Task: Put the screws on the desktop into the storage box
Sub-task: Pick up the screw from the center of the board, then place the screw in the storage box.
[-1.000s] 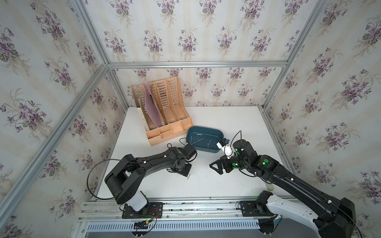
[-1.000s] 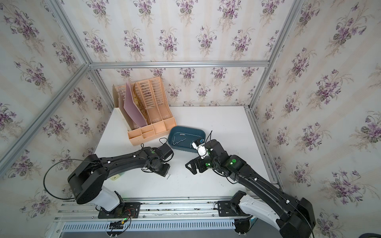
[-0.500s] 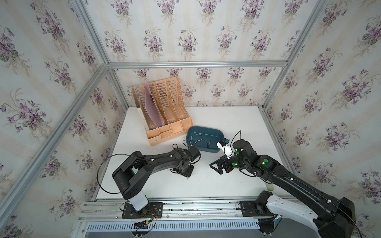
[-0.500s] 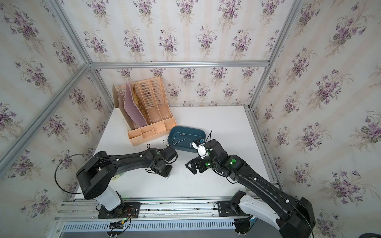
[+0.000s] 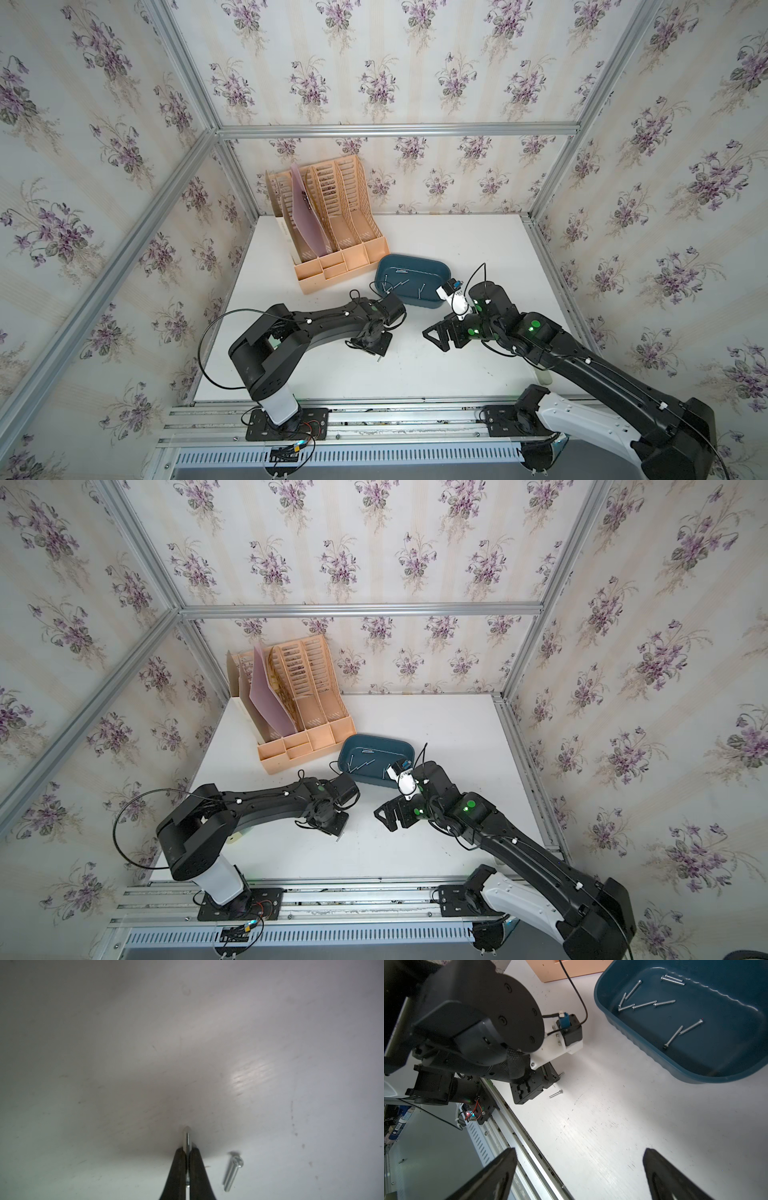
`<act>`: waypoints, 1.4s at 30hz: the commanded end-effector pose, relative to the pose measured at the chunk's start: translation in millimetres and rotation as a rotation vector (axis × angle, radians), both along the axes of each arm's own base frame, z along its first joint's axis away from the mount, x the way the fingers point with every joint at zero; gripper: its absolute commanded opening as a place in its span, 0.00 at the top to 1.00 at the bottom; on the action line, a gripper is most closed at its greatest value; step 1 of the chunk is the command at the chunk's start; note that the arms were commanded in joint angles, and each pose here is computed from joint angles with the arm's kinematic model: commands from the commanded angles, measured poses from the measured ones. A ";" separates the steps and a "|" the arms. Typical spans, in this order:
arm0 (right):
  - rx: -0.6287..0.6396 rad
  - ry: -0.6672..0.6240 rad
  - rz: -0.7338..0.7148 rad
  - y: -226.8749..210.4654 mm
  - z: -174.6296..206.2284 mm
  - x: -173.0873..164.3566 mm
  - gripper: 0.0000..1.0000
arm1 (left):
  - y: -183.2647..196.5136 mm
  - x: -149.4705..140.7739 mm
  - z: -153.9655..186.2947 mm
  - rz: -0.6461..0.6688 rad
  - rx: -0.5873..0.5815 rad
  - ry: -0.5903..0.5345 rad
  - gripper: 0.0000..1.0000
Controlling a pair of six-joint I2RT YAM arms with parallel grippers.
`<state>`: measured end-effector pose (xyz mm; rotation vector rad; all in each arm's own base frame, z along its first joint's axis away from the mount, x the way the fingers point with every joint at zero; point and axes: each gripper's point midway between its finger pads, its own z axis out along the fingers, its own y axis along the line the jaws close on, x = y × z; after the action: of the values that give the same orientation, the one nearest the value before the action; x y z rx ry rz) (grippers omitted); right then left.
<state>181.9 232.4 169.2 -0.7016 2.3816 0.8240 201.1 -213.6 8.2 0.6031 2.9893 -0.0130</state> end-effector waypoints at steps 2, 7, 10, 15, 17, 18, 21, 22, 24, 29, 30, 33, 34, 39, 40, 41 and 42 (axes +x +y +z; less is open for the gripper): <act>0.024 -0.033 -0.009 1.1 9.7 3.7 0.00 | 4.6 -0.4 -1.9 0.001 0.021 0.004 1.00; 0.034 -0.063 -0.042 -4.3 16.8 6.2 0.01 | 1.5 6.2 12.9 -0.004 0.012 -0.020 1.00; 0.047 -0.084 -0.064 -7.5 23.6 7.0 0.01 | -4.2 13.4 27.0 -0.004 -0.012 -0.046 1.00; 0.074 -0.124 -0.124 -16.0 34.9 10.2 0.01 | -17.4 31.1 55.8 -0.004 -0.061 -0.091 1.00; 0.091 -0.142 -0.147 -19.6 41.1 11.1 0.01 | -23.1 41.0 67.9 -0.002 -0.079 -0.111 1.00; 0.106 -0.155 -0.156 -21.2 46.1 10.8 0.00 | -26.5 47.1 74.4 0.001 -0.090 -0.123 1.00; 0.135 -0.195 -0.199 -28.8 57.8 12.1 0.00 | -36.0 64.7 94.4 0.008 -0.124 -0.156 1.00; 0.137 -0.206 -0.212 -31.7 59.5 12.5 0.00 | -39.1 70.2 99.8 0.009 -0.133 -0.166 1.00; 0.140 -0.227 -0.251 -38.5 62.5 15.1 0.00 | -47.4 84.3 112.9 0.011 -0.158 -0.189 1.00; 0.133 -0.238 -0.295 -47.5 59.2 15.8 0.00 | -68.0 119.0 132.6 0.016 -0.210 -0.249 1.00; 0.137 -0.236 -0.291 -47.1 58.0 15.1 0.00 | -74.1 127.7 135.7 0.017 -0.228 -0.263 1.00; 0.141 -0.227 -0.279 -45.0 53.5 13.4 0.00 | -85.1 150.2 138.8 0.030 -0.258 -0.288 1.00; 0.142 -0.225 -0.278 -44.5 52.8 13.1 0.00 | -88.2 157.2 139.6 0.035 -0.268 -0.300 1.00; 0.137 -0.219 -0.283 -46.0 48.5 12.5 0.00 | -99.0 188.5 138.9 0.060 -0.305 -0.325 1.00; 0.137 -0.217 -0.280 -45.6 47.9 12.1 0.00 | -99.5 193.2 139.0 0.066 -0.311 -0.330 1.00; 0.137 -0.214 -0.274 -45.1 46.9 11.2 0.00 | -101.3 196.8 139.5 0.066 -0.324 -0.334 0.98; 0.136 -0.209 -0.272 -44.5 46.1 10.7 0.00 | -103.0 199.8 140.3 0.065 -0.337 -0.336 0.94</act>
<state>191.6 187.0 213.5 -0.3876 2.1569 0.7400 391.7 -308.9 142.6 0.4086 2.6323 -0.3136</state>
